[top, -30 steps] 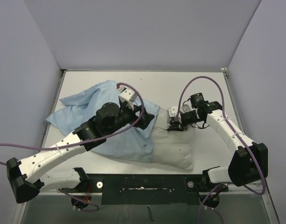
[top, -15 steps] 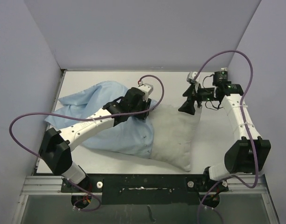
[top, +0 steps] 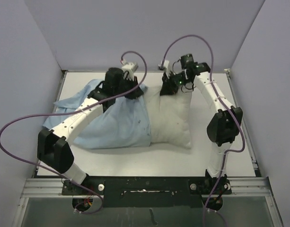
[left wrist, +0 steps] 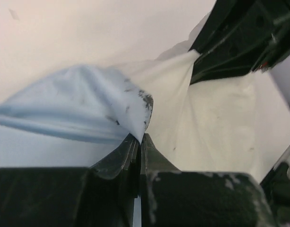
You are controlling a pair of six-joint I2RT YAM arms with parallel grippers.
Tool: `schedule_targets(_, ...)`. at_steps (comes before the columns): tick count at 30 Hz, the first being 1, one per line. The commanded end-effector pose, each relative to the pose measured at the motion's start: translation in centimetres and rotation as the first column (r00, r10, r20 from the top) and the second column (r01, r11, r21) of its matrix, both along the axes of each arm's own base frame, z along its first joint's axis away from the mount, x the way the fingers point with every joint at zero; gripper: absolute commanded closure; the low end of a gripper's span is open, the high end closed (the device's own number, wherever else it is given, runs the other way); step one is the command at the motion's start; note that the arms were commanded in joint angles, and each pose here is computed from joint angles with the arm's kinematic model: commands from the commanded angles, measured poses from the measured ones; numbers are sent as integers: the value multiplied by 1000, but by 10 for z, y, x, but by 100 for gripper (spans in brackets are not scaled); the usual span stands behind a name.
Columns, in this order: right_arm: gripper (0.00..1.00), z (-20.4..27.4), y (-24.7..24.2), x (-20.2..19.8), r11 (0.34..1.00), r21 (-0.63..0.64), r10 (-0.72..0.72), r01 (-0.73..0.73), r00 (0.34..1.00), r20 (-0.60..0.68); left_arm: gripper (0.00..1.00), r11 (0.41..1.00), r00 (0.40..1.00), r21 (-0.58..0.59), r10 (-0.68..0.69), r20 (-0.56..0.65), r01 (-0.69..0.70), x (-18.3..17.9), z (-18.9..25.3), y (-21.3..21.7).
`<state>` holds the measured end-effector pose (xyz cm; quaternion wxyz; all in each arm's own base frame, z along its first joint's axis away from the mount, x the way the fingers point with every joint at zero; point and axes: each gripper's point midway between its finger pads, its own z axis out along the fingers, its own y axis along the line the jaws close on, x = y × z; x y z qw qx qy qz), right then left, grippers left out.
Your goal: Put the pillow into the pillowcase
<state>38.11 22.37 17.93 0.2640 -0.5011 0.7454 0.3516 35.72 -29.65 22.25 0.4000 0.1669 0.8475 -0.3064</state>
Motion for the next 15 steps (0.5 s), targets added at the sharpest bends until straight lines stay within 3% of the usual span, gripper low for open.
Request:
schedule_targets(1,100,222,11,45,982,187,-146,41,792,593,100,944,883,-287,-9,470,162,27,215,-12)
schedule_targets(3,100,274,2,40,976,208,-196,61,655,730,100,923,799,-316,15,601,221,8,268,-7)
schedule_targets(6,100,284,-10,22,991,113,-132,67,502,855,100,904,688,-334,64,723,266,-28,294,6)
schedule_targets(7,100,267,-12,18,995,67,-92,69,483,871,100,913,699,-324,63,713,249,-32,270,6)
schedule_targets(10,100,160,-17,0,991,-135,102,23,525,845,100,929,761,-289,13,649,231,-50,188,-2)
schedule_targets(15,100,-19,-28,-61,913,-382,391,-145,586,710,100,952,918,-245,-77,389,184,-83,11,-24)
